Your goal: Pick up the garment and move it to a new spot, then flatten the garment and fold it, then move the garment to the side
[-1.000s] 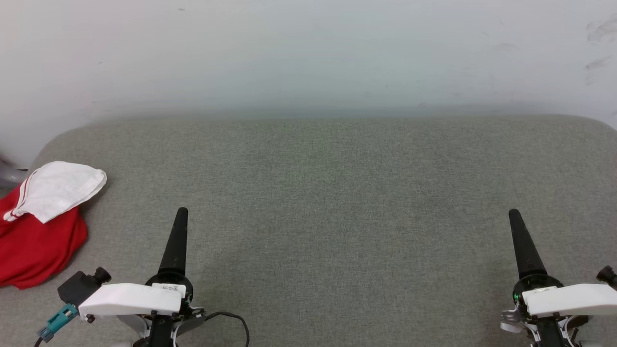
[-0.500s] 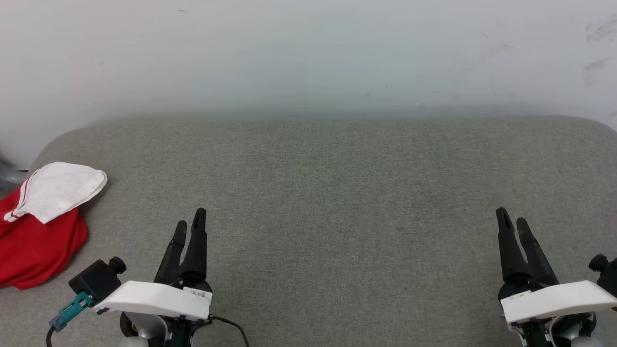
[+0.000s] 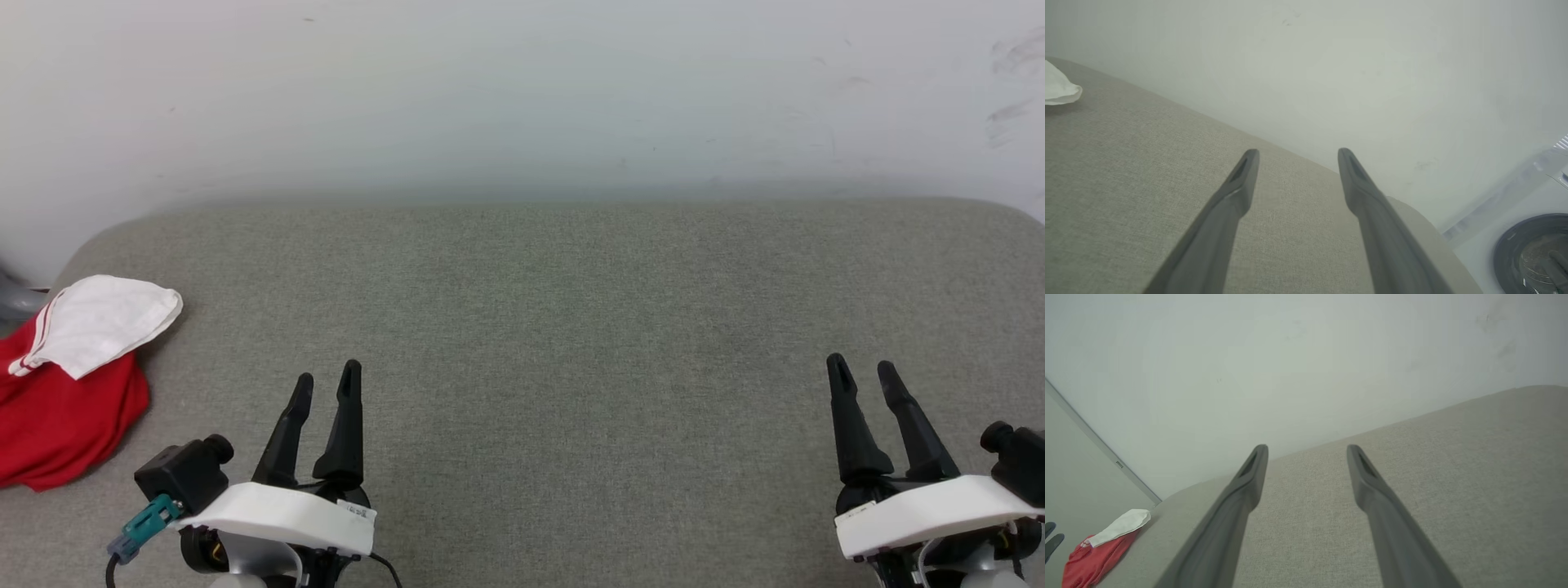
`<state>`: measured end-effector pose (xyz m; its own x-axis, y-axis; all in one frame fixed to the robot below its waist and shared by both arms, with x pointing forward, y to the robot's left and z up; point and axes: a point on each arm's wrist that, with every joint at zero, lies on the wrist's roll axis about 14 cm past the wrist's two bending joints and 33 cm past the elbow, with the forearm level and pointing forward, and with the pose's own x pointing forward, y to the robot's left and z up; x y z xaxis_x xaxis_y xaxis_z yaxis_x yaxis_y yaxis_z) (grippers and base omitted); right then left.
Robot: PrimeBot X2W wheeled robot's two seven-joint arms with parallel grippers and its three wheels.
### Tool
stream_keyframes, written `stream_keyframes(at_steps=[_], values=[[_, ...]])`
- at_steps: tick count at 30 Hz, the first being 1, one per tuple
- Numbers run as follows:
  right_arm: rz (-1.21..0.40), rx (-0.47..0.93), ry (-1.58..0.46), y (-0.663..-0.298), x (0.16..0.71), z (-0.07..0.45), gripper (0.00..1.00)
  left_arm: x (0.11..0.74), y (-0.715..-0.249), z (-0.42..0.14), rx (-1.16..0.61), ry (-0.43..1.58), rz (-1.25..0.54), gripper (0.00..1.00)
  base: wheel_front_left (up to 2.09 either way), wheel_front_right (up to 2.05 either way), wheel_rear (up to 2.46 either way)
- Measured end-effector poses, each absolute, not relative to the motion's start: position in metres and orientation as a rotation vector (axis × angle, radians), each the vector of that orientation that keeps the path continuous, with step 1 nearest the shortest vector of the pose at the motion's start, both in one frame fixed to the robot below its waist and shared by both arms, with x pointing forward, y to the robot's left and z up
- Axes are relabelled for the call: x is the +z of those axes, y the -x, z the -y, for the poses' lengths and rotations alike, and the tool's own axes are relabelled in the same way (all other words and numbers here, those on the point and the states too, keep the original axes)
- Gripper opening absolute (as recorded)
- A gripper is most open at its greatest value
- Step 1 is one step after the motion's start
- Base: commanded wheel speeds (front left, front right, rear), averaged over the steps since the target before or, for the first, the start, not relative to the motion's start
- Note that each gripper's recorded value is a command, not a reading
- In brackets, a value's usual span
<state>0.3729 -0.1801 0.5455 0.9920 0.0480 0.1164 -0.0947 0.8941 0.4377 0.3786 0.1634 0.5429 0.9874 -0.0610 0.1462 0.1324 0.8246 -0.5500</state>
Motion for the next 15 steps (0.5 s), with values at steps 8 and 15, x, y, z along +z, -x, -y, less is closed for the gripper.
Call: stream_keyframes(at_steps=[8,15], values=[[0.098,0.078,-0.361,-0.3706,0.5463,0.1793,1.00,0.5446,-0.3774,-0.1629,-0.107,0.493,0.139,1.00,0.00,0.00,0.00],[0.092,0.079,-0.284,-0.3681,0.5458,0.1790,1.00,0.5456,-0.3765,-0.1619,-0.111,0.419,0.151,1.00,0.00,0.00,0.00]])
